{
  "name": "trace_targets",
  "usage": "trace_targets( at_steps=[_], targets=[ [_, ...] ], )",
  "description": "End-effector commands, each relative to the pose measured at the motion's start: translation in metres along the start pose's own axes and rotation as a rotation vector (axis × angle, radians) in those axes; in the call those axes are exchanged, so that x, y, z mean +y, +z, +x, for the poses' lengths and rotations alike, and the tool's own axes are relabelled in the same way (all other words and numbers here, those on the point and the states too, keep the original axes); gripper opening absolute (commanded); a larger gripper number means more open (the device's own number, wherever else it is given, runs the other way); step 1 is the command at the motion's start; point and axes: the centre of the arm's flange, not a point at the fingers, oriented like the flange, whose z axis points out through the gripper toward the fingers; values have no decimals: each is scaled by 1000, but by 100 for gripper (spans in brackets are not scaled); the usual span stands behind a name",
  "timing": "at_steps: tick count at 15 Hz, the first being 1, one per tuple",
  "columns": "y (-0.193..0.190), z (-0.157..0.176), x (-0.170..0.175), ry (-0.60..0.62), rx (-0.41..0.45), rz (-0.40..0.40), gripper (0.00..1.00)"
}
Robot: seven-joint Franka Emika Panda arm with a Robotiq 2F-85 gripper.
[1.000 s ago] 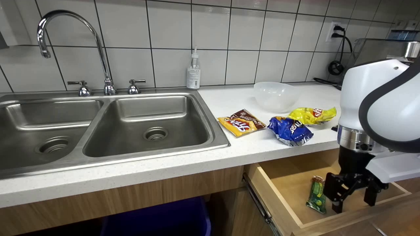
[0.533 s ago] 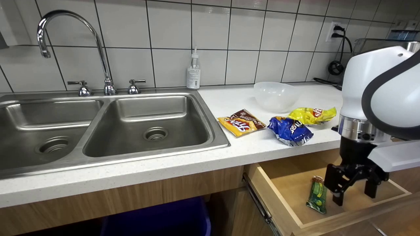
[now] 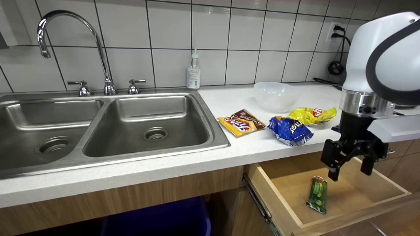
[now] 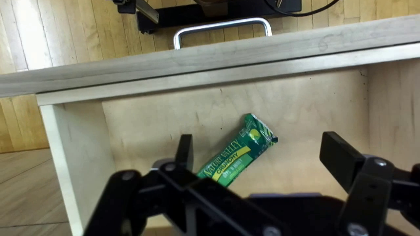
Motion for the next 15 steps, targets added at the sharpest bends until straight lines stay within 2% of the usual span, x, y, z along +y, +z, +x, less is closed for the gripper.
trace_targets(
  at_steps=[1,4,6,9,15],
  targets=[
    [-35,10,-1,-3,38,22,100],
    [-46,33,-2,-28,91,26,100],
    [-72,22,-5,-54,124,31,100],
    [-87,35,-14,-91,171,26,100],
    [-101,68,-28,-134,240,14,100]
  ],
)
